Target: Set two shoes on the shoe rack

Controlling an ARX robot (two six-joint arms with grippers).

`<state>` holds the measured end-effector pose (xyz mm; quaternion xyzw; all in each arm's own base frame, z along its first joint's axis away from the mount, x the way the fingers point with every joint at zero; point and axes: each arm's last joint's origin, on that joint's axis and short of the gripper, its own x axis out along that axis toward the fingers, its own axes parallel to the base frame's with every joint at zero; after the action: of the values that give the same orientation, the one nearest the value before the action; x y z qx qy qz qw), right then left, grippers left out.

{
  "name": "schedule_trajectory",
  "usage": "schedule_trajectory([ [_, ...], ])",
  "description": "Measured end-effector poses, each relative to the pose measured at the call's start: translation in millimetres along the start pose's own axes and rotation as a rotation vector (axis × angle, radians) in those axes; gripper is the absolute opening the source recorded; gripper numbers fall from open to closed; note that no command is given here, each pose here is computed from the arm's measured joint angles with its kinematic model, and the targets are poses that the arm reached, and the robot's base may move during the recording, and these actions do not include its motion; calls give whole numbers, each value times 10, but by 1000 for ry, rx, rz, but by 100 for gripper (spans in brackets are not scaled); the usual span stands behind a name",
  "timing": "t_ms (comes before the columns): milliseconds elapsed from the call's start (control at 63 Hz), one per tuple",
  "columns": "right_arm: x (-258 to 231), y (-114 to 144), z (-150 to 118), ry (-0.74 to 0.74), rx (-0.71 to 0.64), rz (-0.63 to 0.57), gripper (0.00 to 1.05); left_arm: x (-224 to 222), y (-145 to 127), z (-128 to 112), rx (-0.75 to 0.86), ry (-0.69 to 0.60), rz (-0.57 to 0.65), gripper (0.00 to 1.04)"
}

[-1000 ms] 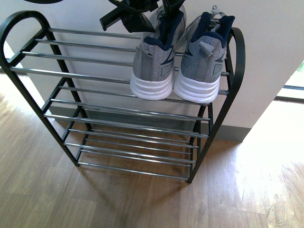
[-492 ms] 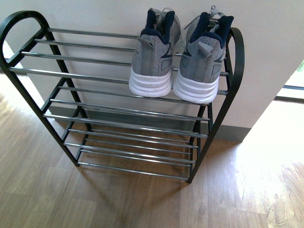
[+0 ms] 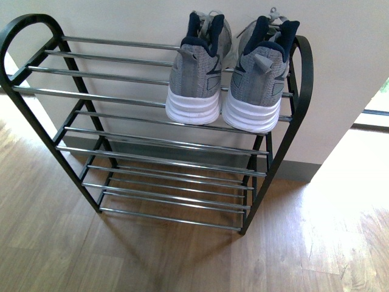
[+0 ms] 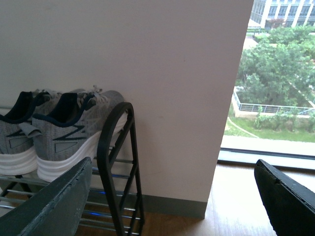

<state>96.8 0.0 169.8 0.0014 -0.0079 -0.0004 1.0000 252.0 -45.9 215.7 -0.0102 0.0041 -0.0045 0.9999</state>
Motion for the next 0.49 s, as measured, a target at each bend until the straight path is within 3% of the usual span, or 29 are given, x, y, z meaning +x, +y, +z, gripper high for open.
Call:
schedule_trajectory([
  [79,0,0,0,0,0,0,95,-195,113,-89,2,-2,6,1],
  [492,0,0,0,0,0,0,95,-787,363,-343,10,1,-10,1],
])
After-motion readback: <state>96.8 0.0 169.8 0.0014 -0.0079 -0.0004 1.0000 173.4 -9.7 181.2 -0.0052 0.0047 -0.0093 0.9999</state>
